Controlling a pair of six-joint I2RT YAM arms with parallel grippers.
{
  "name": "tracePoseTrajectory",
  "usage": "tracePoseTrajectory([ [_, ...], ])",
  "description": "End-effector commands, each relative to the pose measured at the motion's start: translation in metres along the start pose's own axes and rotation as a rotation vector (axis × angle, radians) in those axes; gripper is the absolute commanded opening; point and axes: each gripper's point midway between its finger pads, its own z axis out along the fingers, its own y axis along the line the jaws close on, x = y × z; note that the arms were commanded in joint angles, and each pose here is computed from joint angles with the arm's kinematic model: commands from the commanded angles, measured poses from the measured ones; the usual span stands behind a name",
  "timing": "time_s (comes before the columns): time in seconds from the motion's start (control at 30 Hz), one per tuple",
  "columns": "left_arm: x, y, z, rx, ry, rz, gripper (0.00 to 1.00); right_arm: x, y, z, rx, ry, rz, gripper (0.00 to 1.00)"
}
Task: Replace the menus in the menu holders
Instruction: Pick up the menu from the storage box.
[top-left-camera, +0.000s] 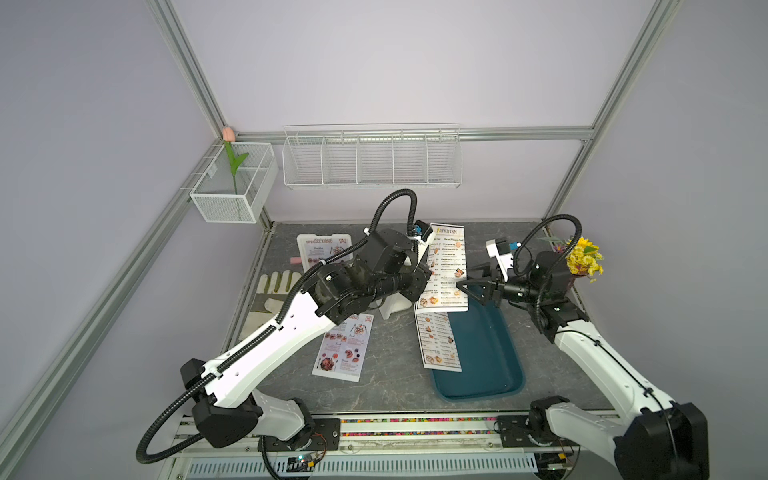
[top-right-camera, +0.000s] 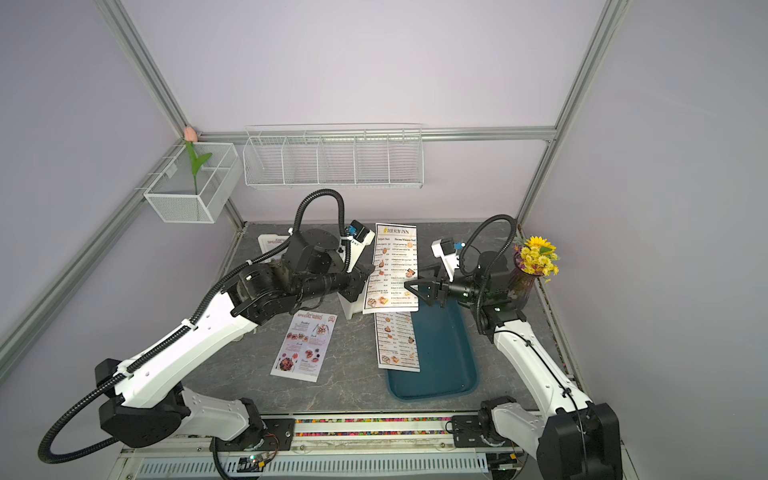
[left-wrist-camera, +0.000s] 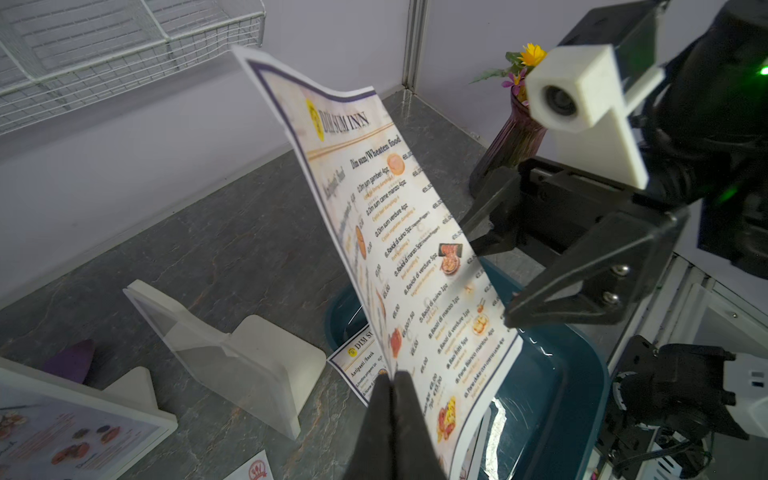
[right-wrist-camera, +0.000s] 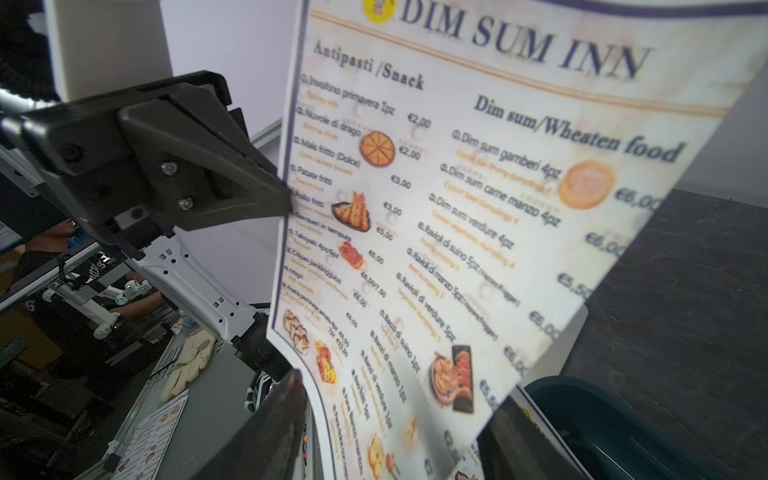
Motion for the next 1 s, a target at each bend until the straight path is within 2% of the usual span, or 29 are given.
tracePoseTrajectory([
  [0.0,-0.006,-0.01,-0.011,0.067,-0.04,0.036,0.0,-0.012,-0.004,0.001,0.001,-0.032,-0.018,0.66],
  [0.23,0.002,-0.021,-0.011,0.132,-0.026,0.062,0.0,-0.023,-0.001,0.004,-0.035,-0.057,-0.056,0.67],
  [0.6,-0.005,-0.031,-0.016,0.192,-0.025,0.077,0.0,-0.027,-0.001,0.007,-0.069,-0.068,-0.106,0.77],
  [0.73,-0.004,-0.025,-0.011,0.152,-0.018,0.092,0.0,-0.032,0.008,0.006,-0.106,-0.083,-0.121,0.75],
  [0.97,-0.01,-0.004,-0.008,0.083,-0.061,0.061,0.0,-0.028,0.02,0.0,-0.128,-0.091,-0.12,0.63],
])
